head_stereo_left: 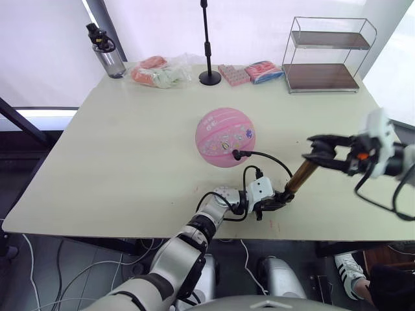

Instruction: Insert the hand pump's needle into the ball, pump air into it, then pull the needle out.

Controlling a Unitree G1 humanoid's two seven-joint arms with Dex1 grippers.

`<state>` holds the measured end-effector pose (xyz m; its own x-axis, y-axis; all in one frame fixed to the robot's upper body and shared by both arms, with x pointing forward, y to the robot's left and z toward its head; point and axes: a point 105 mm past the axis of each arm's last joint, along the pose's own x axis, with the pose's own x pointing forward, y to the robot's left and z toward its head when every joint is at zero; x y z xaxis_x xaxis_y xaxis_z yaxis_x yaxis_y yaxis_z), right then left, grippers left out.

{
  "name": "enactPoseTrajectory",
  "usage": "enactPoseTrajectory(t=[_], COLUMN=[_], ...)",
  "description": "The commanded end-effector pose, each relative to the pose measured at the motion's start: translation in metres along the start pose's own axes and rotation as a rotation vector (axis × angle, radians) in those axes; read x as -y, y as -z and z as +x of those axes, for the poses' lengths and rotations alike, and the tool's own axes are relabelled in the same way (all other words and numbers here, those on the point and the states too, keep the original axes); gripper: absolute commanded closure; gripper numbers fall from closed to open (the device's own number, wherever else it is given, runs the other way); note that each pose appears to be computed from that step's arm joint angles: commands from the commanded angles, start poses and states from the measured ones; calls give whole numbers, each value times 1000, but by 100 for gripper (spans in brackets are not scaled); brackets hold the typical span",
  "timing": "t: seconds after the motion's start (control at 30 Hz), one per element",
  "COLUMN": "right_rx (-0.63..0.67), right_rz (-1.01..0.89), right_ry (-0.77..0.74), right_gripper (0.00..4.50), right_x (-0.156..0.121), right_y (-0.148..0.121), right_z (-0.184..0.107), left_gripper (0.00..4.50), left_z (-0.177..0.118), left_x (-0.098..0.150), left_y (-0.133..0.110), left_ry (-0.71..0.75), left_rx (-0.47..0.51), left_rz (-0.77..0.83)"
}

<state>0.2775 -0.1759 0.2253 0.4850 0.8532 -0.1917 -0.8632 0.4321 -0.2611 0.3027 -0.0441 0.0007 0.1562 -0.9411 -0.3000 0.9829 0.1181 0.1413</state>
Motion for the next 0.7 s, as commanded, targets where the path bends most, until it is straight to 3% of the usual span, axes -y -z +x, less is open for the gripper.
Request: enactPoseTrajectory(t=[0.03,0.2,0.4,0.53,0.7], right_rx=[83,99,104,65,-7], right_rz=[-79,-87,-85,-55,-40], right_ry=[47,45,59,24,38], right_gripper=[267,267,267,267,267], right_x=[11,14,18,10,4], right_y=[-50,-80,-92,-72,-27], right_z=[-21,-33,-38,-27,-6], left_gripper=[343,343,343,343,343], left_z=[-9,-8,-9,-9,-9], left_x=[19,20,19,19,19], left_y=[42,41,41,41,41], left_ry=[36,38,37,36,35], left_rx=[-129,-126,-126,-127,-127], left_rz=[-102,-101,-103,-101,-100])
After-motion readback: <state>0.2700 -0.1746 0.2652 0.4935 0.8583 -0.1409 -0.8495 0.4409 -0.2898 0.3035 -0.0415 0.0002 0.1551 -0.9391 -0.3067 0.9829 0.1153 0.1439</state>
